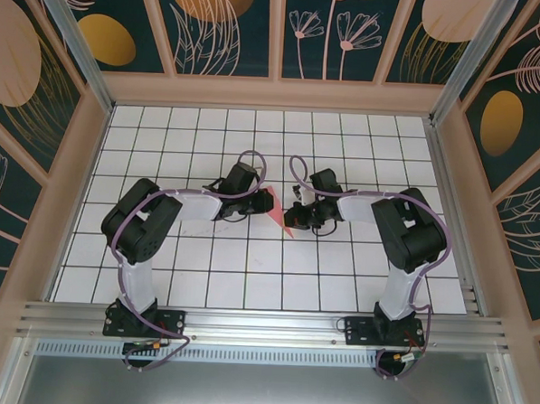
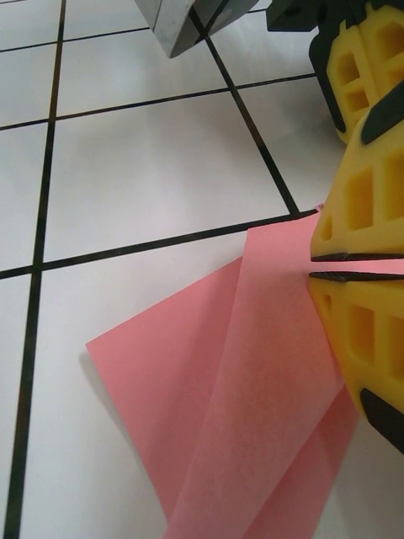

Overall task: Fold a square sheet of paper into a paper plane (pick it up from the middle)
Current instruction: Fold the wing for the fifth time at the center of the table.

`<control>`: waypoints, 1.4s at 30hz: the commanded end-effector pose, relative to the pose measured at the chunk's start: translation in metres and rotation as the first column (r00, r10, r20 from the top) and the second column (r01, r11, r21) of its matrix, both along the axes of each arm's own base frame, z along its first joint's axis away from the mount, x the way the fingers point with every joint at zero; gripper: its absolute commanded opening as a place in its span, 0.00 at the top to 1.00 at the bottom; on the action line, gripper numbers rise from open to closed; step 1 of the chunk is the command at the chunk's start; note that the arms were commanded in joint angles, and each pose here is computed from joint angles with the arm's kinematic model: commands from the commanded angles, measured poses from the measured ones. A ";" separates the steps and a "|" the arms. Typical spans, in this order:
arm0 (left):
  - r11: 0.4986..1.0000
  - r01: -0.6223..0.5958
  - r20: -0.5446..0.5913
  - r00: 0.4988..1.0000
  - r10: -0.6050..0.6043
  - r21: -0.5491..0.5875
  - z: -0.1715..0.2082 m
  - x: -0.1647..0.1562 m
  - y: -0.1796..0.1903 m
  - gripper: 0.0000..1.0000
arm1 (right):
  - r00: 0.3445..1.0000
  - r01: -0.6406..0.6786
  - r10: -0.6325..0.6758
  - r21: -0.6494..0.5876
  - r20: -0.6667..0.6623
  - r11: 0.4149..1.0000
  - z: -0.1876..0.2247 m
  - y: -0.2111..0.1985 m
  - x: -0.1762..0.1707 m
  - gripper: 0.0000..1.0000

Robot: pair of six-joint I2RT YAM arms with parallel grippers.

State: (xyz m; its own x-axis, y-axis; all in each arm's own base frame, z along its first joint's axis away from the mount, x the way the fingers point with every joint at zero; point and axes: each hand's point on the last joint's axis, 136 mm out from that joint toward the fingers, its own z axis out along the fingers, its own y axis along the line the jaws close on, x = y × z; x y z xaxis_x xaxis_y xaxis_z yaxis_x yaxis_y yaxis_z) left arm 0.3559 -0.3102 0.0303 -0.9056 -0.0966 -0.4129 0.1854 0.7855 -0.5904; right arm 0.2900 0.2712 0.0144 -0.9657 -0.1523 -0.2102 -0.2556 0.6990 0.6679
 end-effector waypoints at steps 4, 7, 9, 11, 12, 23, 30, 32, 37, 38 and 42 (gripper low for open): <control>0.999 -0.045 -0.018 0.999 0.046 0.026 -0.013 0.008 0.008 0.86 | 0.991 0.016 -0.044 -0.218 -0.125 0.976 -0.061 -0.039 -0.029 0.96; 0.996 -0.074 -0.026 0.997 0.076 0.054 -0.018 0.008 0.015 0.86 | 0.991 0.018 -0.048 -0.227 -0.127 0.974 -0.063 -0.041 -0.030 0.96; 0.992 -0.097 -0.024 0.995 0.099 0.078 -0.021 0.010 0.021 0.86 | 0.990 0.016 -0.047 -0.228 -0.130 0.973 -0.064 -0.042 -0.031 0.96; 0.989 -0.112 -0.024 0.993 0.115 0.094 -0.023 0.012 0.027 0.86 | 0.990 0.017 -0.049 -0.236 -0.132 0.972 -0.066 -0.044 -0.032 0.97; 0.988 -0.120 -0.025 0.992 0.123 0.102 -0.025 0.013 0.030 0.86 | 0.990 0.015 -0.048 -0.240 -0.135 0.971 -0.067 -0.044 -0.033 0.97; 0.963 -0.215 -0.029 0.974 0.223 0.165 -0.033 0.028 0.065 0.86 | 0.987 0.017 -0.059 -0.267 -0.149 0.964 -0.074 -0.050 -0.036 0.97; 0.951 -0.250 -0.030 0.965 0.259 0.180 -0.034 0.042 0.077 0.85 | 0.986 0.017 -0.060 -0.269 -0.154 0.963 -0.076 -0.051 -0.037 0.97; 0.951 -0.253 -0.029 0.964 0.263 0.179 -0.034 0.046 0.079 0.84 | 0.986 0.016 -0.060 -0.269 -0.154 0.963 -0.076 -0.051 -0.038 0.97; 0.941 -0.284 -0.022 0.956 0.293 0.182 -0.032 0.054 0.091 0.84 | 0.986 0.017 -0.061 -0.268 -0.158 0.963 -0.077 -0.052 -0.039 0.97; 0.939 -0.292 -0.020 0.954 0.300 0.182 -0.031 0.055 0.094 0.83 | 0.986 0.017 -0.061 -0.266 -0.157 0.964 -0.076 -0.051 -0.039 0.97; 0.936 -0.304 -0.007 0.951 0.310 0.175 -0.022 0.062 0.099 0.83 | 0.986 0.019 -0.062 -0.264 -0.153 0.964 -0.075 -0.051 -0.038 0.97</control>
State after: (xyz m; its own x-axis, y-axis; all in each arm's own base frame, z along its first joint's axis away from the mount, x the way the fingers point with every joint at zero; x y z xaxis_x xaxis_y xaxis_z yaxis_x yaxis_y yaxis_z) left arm 0.4067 -0.2401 0.0168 -0.8754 -0.2710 -0.4003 -0.0251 0.8524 -0.5223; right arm 0.2901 0.2713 0.0122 -0.9674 -0.1532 -0.2017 -0.2510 0.6871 0.6818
